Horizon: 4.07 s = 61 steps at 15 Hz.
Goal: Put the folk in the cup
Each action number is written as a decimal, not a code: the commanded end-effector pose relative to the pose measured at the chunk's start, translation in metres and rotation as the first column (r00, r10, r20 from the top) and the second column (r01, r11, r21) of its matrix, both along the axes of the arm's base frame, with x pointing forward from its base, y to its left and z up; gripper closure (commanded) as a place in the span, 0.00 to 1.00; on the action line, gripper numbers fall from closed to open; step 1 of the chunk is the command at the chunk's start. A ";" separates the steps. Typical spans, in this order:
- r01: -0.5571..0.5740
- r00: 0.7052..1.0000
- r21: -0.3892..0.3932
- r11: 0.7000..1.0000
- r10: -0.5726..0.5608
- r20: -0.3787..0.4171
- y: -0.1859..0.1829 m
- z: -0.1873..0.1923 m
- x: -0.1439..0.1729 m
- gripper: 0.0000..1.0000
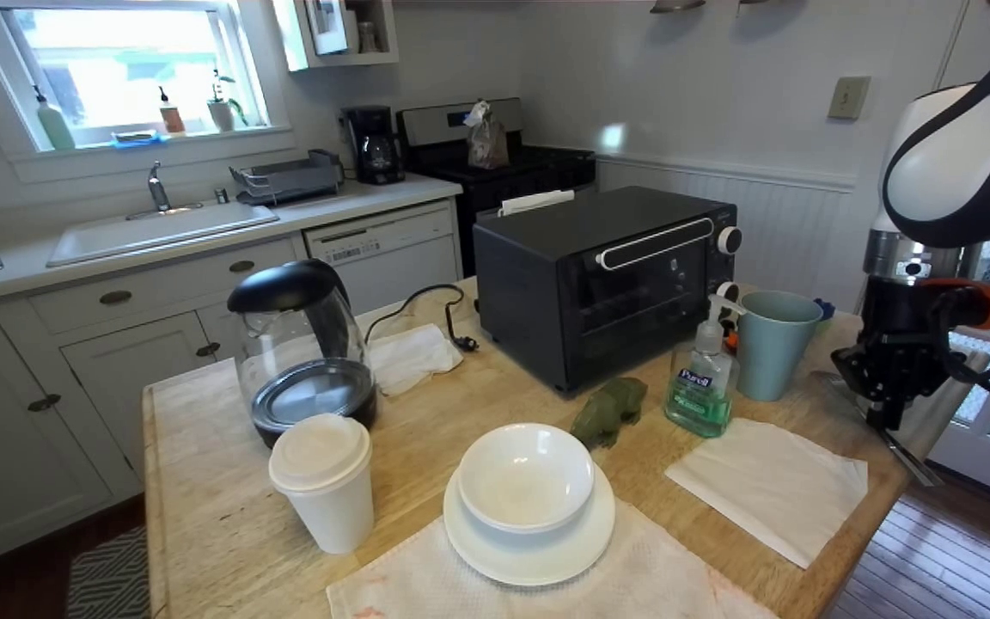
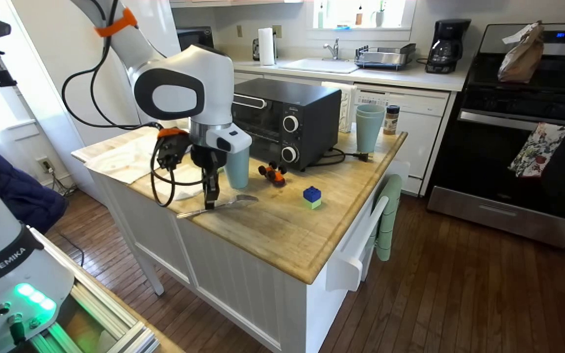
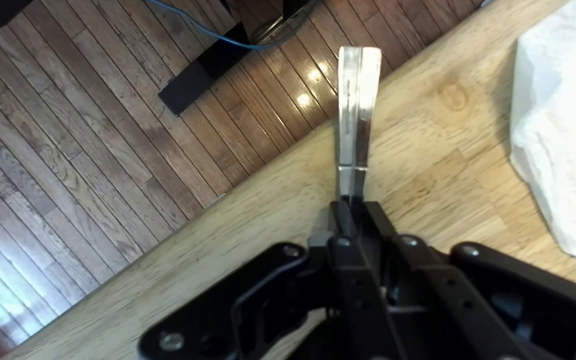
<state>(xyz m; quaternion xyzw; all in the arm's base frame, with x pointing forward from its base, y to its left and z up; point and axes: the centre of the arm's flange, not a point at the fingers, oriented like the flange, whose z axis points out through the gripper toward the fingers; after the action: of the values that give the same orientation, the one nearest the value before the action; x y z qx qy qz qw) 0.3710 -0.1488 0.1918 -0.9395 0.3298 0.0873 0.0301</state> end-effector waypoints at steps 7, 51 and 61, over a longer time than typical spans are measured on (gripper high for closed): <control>-0.020 0.999 -0.023 1.000 0.021 0.044 -0.015 0.005 0.009 0.42; -0.024 0.996 -0.238 0.971 0.043 0.072 -0.029 0.107 0.017 0.97; -0.033 0.976 -0.330 0.943 0.102 0.192 0.008 0.168 0.031 0.97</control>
<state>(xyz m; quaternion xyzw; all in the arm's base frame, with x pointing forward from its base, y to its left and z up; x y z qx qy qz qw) 0.4058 -0.1507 0.3388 -0.9495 0.2993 -0.0482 -0.0813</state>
